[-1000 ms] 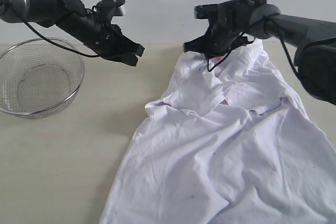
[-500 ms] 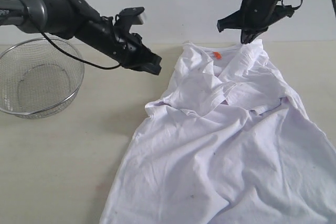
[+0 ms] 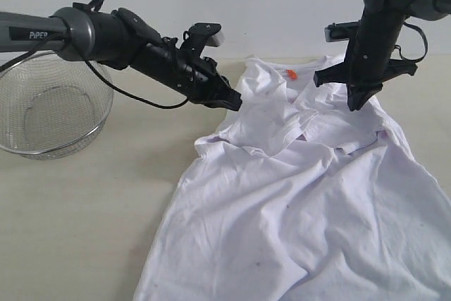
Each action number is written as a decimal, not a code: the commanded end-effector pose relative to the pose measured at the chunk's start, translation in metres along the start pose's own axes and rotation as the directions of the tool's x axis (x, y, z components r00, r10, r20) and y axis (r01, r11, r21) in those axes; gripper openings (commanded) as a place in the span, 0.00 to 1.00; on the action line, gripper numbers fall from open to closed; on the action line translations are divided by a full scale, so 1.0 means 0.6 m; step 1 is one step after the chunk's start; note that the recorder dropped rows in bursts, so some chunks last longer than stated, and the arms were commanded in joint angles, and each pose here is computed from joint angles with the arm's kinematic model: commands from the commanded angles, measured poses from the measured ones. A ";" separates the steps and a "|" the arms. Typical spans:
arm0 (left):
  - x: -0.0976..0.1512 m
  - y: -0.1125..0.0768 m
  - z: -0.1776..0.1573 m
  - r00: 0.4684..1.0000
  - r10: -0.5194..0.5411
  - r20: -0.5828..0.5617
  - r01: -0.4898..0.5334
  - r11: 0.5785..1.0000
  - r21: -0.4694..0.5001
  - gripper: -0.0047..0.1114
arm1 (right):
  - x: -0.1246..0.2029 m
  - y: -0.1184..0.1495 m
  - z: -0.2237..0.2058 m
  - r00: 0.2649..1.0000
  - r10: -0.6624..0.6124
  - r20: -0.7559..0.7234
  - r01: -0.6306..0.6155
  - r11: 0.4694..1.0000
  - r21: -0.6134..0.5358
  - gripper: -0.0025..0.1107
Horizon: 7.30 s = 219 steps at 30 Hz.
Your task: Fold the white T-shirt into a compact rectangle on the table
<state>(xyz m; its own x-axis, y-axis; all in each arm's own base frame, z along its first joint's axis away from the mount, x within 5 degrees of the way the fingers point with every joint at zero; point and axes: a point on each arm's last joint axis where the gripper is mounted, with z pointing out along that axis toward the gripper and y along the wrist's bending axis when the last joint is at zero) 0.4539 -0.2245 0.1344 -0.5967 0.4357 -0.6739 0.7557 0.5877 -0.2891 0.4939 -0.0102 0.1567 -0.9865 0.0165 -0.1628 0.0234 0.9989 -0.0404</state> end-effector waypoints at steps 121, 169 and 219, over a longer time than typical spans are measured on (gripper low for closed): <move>-0.015 0.091 0.055 0.987 -0.116 0.112 0.131 0.983 -0.132 0.08 | -0.030 0.099 -0.021 0.957 -0.187 0.220 0.217 0.969 -0.120 0.02; 0.062 0.136 0.061 0.955 -0.282 -0.096 0.269 0.955 -0.127 0.08 | -0.027 0.156 0.062 0.925 -0.288 0.248 0.315 0.946 -0.074 0.02; 0.007 0.218 -0.090 0.965 -0.230 0.129 0.251 0.950 -0.184 0.08 | -0.024 0.112 0.052 0.961 -0.218 0.169 0.203 0.974 0.099 0.02</move>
<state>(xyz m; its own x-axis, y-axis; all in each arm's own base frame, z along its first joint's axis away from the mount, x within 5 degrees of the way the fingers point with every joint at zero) 0.5374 -0.0982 0.1047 -0.7620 0.1769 -0.6230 0.4442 0.8428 -0.3039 0.5193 0.0686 0.1234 -0.9138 -0.1801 -0.3642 -0.1420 0.9814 -0.1292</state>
